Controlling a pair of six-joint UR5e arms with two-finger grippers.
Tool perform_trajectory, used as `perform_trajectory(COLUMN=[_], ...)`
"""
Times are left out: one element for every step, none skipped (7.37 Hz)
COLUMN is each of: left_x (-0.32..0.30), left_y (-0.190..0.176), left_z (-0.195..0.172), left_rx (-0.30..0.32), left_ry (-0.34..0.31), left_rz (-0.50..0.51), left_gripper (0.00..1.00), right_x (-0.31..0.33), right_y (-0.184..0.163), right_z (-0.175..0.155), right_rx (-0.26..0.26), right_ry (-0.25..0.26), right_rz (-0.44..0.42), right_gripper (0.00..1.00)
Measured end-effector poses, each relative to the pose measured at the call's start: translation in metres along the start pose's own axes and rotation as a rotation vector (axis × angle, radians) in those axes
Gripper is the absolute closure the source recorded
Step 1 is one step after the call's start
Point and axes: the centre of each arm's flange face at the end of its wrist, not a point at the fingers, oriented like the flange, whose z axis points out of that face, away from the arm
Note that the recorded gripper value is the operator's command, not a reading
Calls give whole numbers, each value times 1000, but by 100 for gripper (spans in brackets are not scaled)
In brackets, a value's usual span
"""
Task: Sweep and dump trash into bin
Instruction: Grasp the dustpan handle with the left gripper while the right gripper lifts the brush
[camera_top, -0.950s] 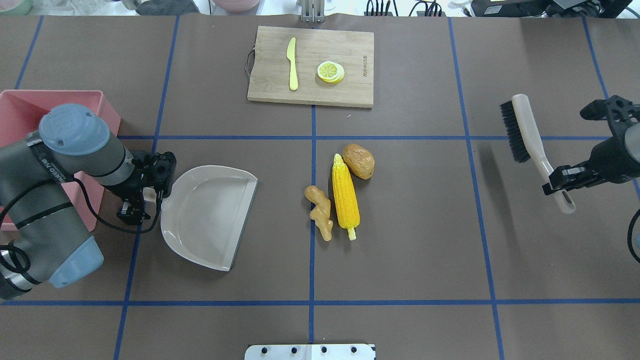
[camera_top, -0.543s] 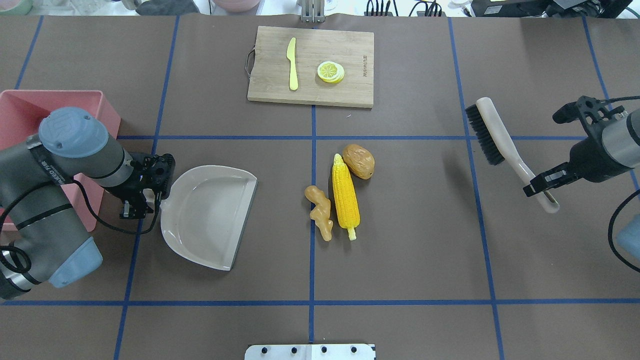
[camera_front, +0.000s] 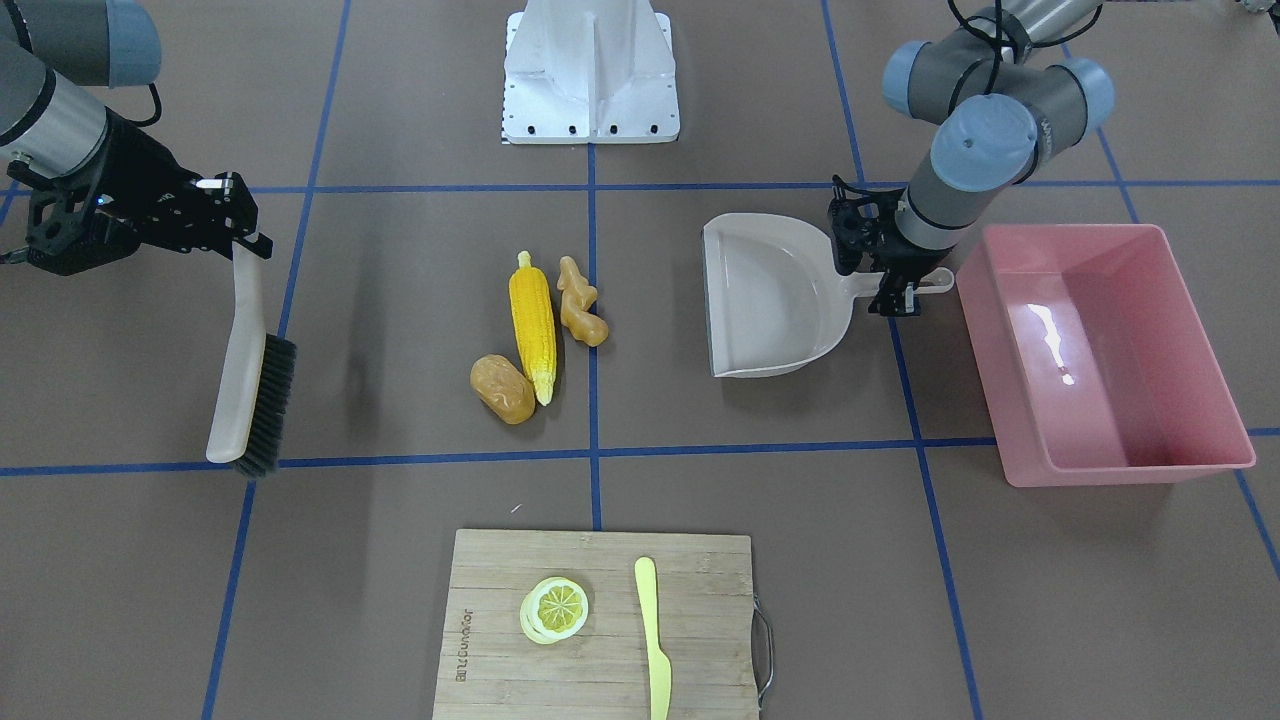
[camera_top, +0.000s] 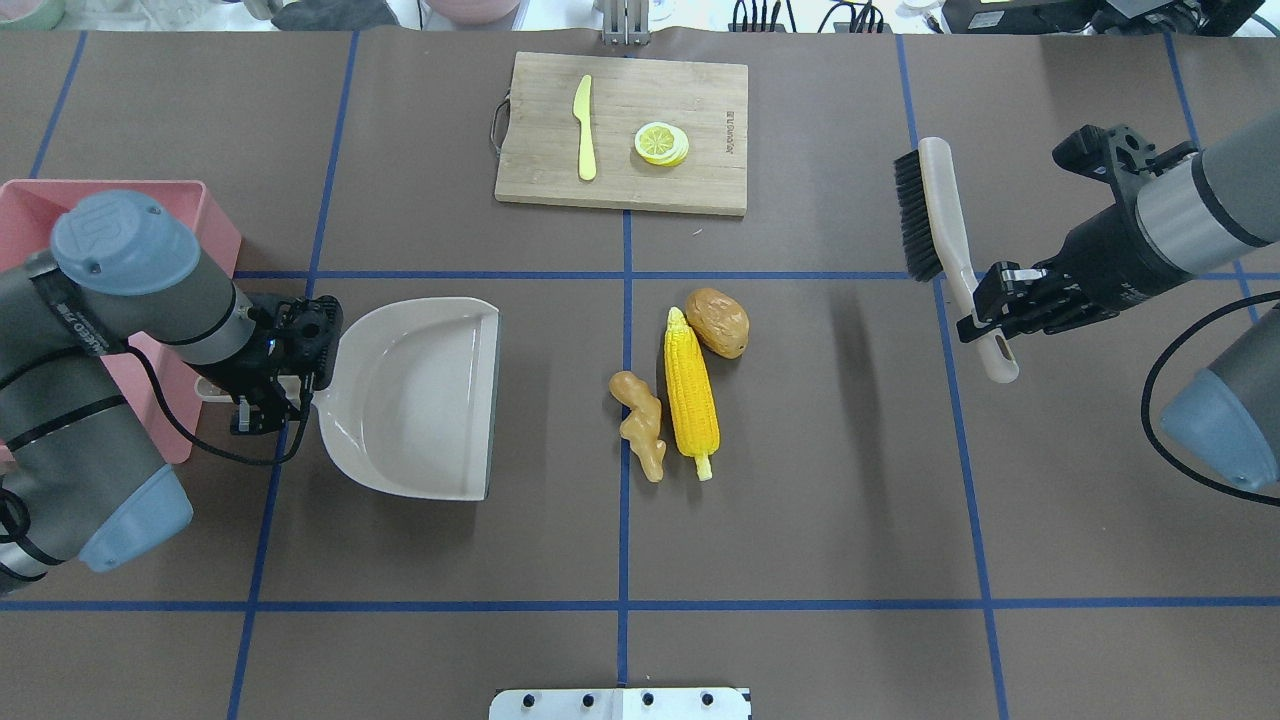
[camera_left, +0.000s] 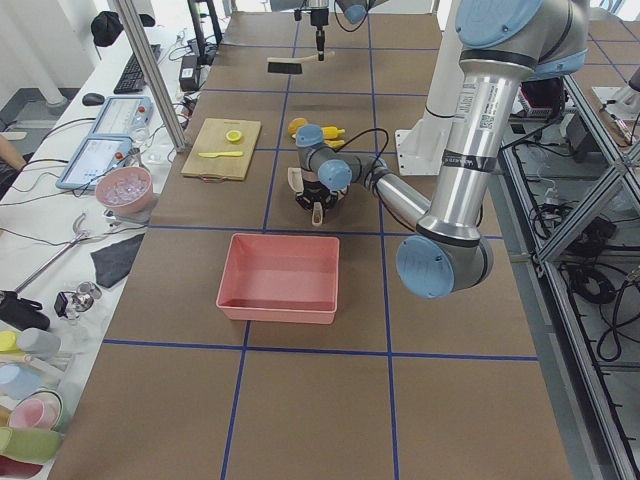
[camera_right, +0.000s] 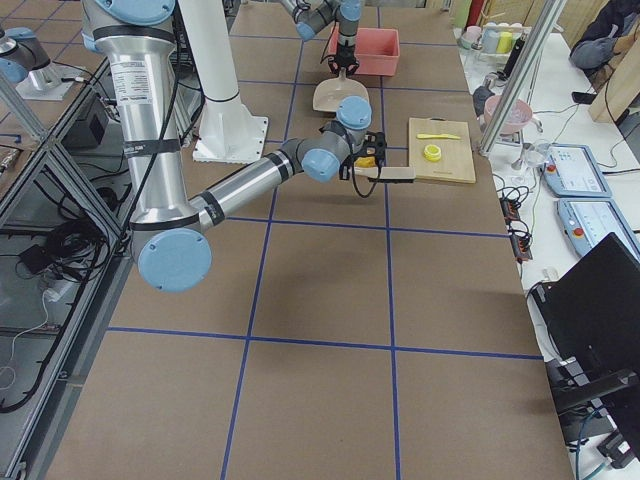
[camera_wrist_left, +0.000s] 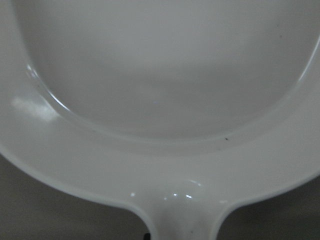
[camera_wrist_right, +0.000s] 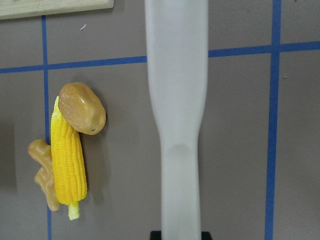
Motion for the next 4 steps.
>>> perform_trajectory(left_x=[-3, -9, -17, -27], left_y=[-4, -20, -42, -65], left_z=[-15, -31, -43, -52], left_rx=[-18, -43, -70, -92], left_ry=[7, 17, 27, 35], left_rz=[-24, -45, -63, -76], left_gripper=[100, 100, 100, 100], right_x=[-2, -2, 1, 5], right_y=[0, 0, 1, 5], right_z=[0, 0, 1, 2], right_rx=[-4, -10, -24, -51], right_ry=[-5, -7, -13, -34], right_rz=[12, 23, 39, 51], right_gripper=[100, 100, 100, 100])
